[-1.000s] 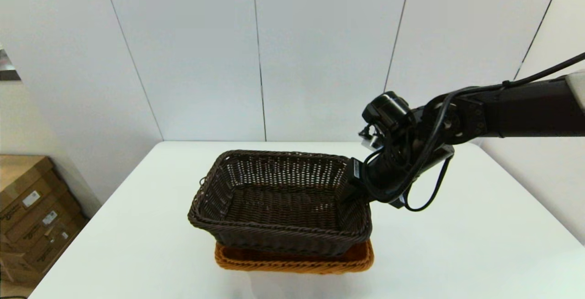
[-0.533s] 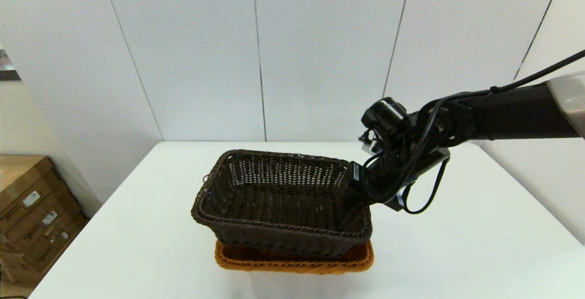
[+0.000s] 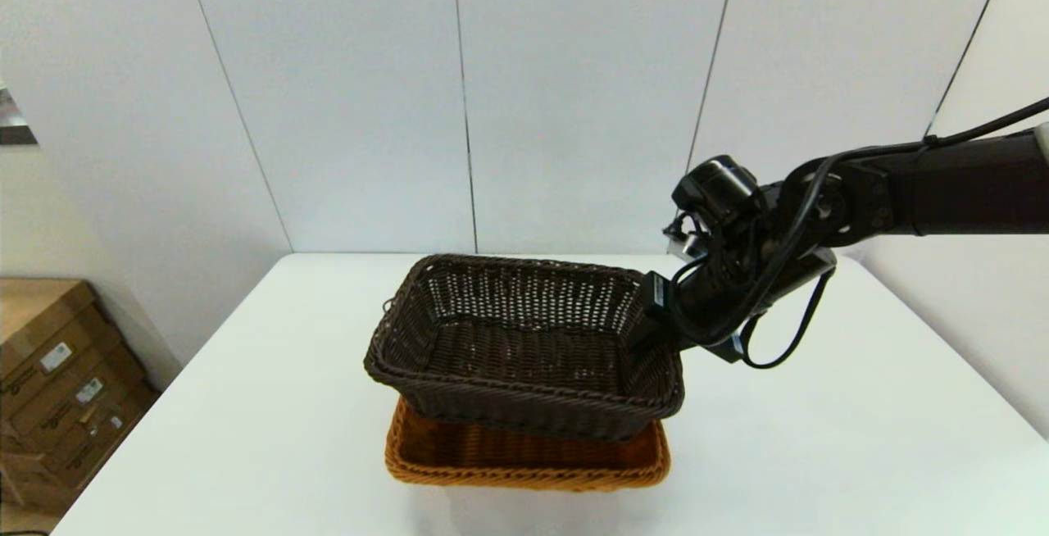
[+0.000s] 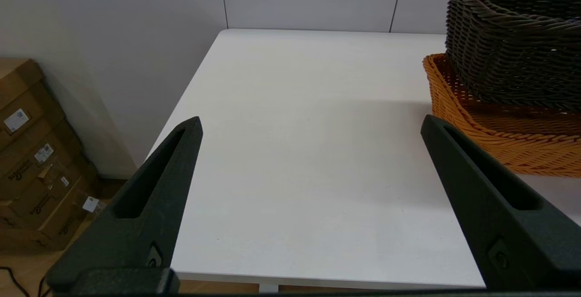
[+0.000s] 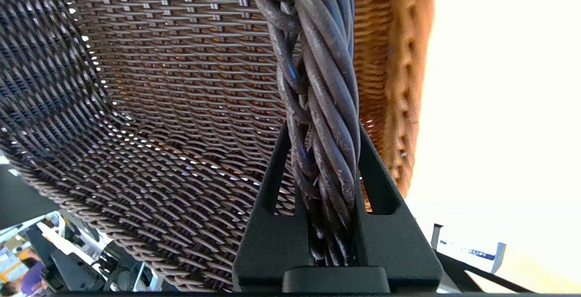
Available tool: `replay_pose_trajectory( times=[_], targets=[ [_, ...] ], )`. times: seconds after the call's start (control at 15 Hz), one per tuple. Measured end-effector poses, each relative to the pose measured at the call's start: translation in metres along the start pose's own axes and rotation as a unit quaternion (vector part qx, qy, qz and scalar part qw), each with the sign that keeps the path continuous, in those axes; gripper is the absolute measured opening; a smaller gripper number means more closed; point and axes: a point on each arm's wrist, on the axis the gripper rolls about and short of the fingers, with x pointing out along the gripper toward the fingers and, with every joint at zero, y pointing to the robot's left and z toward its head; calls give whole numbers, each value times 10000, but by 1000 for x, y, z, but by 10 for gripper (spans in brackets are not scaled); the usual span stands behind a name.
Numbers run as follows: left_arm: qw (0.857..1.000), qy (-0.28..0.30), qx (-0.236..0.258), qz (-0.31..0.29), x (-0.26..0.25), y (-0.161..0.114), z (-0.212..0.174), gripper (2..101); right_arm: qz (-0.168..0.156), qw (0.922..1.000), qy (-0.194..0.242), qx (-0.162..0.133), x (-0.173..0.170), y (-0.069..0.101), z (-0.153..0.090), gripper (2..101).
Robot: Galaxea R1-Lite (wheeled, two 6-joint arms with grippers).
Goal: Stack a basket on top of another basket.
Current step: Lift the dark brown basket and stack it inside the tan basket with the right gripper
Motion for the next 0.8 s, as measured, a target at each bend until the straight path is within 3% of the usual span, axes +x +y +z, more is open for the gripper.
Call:
replay_pose_trajectory(
  times=[0.8],
  targets=[
    [10000, 0, -2, 0, 0, 0, 0, 978, -124, 9998, 173, -23, 12, -6, -1, 153]
  ],
)
